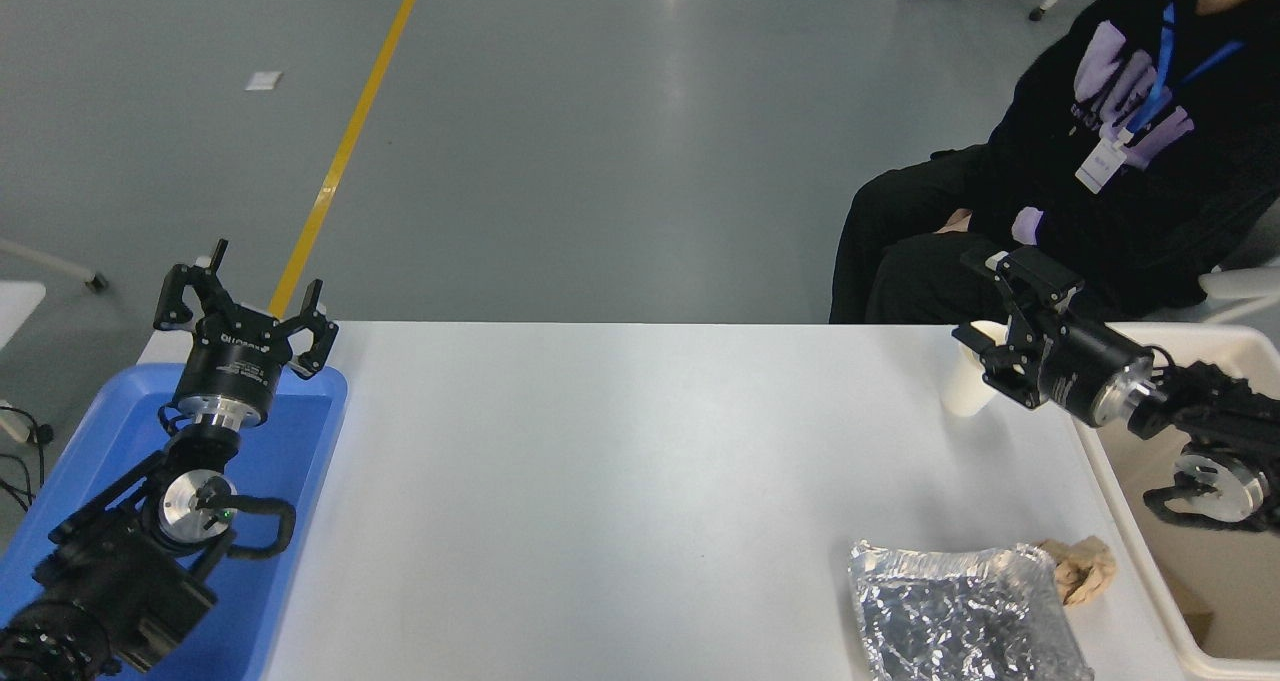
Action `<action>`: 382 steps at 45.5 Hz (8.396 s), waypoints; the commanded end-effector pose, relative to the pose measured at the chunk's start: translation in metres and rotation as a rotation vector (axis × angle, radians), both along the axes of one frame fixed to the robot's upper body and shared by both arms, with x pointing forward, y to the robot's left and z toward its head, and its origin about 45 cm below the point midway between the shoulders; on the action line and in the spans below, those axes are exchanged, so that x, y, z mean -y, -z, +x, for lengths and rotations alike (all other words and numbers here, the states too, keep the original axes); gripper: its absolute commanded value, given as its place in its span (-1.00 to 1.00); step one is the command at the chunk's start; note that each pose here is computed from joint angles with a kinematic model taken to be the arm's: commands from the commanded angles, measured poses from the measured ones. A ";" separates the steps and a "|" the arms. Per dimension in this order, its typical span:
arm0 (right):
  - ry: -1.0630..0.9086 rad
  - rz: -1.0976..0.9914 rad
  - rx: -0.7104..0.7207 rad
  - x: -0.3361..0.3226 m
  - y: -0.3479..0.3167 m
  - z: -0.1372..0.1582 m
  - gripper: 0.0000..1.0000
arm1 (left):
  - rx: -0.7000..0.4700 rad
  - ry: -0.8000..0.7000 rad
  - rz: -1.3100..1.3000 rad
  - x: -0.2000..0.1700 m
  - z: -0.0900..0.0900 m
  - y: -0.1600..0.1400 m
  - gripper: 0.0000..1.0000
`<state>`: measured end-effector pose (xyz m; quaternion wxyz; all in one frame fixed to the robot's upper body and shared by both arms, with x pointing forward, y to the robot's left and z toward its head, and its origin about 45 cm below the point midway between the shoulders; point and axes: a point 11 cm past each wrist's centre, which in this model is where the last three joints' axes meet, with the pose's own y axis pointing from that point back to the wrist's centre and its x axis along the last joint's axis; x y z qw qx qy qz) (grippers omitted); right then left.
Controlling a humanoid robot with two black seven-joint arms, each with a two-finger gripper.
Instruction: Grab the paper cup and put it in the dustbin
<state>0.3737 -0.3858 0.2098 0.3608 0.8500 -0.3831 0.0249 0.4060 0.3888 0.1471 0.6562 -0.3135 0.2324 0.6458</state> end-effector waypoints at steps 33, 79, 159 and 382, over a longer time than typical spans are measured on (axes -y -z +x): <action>-0.689 -0.666 -0.390 -0.126 -0.181 -0.016 1.00 | -0.002 -0.001 0.000 0.000 0.000 0.001 0.98; -0.503 -0.692 -0.205 -0.166 -0.243 0.007 1.00 | 0.001 0.001 0.000 0.000 0.000 0.000 0.98; 0.006 -0.917 -0.136 -0.001 0.056 0.070 0.93 | 0.002 0.002 -0.001 0.000 0.000 0.000 0.98; 0.539 -0.480 -0.353 0.133 -0.143 -0.063 -1.00 | -0.002 -0.002 0.002 -0.001 -0.001 0.001 0.98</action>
